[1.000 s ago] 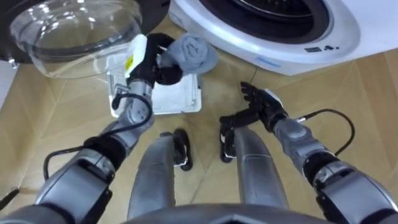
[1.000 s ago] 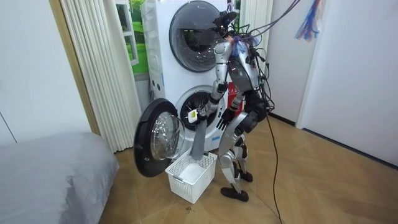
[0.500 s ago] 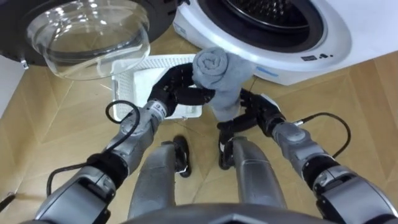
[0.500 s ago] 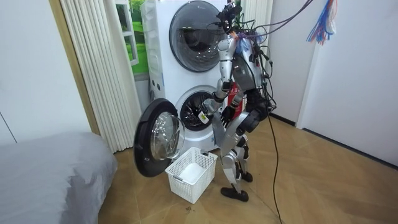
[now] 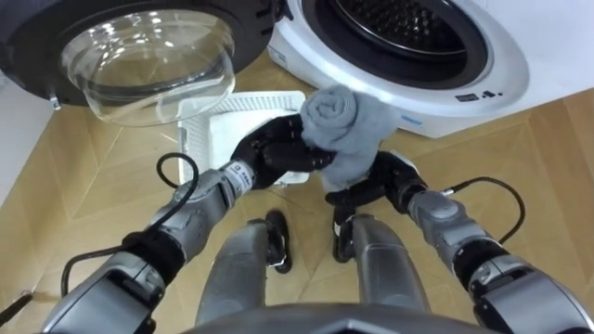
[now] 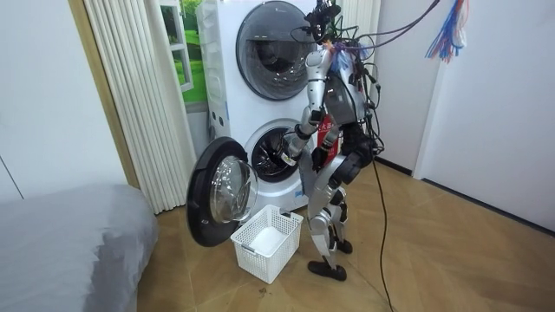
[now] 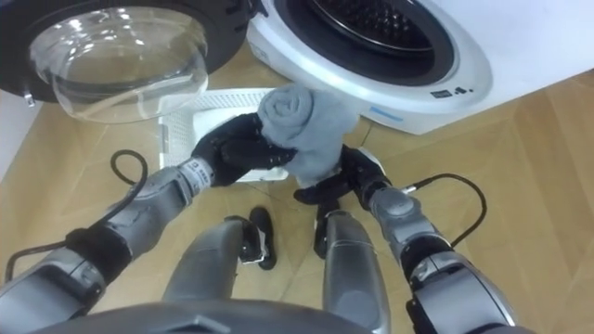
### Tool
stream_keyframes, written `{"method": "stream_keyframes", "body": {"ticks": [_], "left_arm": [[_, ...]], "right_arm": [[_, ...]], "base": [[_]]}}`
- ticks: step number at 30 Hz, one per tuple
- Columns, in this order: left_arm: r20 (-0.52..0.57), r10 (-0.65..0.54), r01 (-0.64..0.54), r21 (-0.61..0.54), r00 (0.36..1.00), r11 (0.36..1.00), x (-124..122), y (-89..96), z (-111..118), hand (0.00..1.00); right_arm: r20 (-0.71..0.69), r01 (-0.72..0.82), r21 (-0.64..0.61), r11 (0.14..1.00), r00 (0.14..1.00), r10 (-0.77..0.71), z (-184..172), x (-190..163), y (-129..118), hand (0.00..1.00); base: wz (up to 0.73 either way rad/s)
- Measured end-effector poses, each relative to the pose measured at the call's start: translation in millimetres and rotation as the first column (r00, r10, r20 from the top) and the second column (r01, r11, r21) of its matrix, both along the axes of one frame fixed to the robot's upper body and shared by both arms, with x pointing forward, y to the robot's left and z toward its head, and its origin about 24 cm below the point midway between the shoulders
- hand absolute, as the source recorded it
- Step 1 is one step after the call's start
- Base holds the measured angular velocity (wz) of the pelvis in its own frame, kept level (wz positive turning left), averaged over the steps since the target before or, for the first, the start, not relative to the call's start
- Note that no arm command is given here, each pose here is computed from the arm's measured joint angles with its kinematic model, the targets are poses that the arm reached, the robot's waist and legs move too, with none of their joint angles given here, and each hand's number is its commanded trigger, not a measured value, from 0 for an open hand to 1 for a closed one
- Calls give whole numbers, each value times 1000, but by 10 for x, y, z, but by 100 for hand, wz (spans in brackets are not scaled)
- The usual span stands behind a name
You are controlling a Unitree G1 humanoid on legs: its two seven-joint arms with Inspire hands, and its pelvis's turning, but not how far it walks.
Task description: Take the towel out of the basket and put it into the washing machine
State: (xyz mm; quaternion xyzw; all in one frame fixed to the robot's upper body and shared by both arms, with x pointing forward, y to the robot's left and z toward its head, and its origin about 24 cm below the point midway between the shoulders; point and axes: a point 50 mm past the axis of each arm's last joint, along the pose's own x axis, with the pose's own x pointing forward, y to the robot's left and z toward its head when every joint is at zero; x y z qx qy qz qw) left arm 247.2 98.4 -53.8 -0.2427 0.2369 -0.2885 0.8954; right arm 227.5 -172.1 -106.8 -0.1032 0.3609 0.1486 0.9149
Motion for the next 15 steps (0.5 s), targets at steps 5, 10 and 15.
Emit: {"method": "stream_keyframes", "body": {"ticks": [5, 10, 15], "left_arm": [[-23, -14, 13, -61, 1000, 998, -11, -56, 12, 100], [-20, -29, 27, -83, 999, 996, -18, -113, 24, 100], [-28, -33, 30, -105, 999, 994, -21, -137, 31, 100]], "right_arm": [[-18, 0, -16, 1000, 1000, 0, -15, -10, 3, 100], [-29, -25, -39, 999, 999, 24, -26, -20, 14, 100], [-25, -26, -38, 999, 999, 25, -17, -5, 22, 100]], "base": [[-1], [-2], [0]]}}
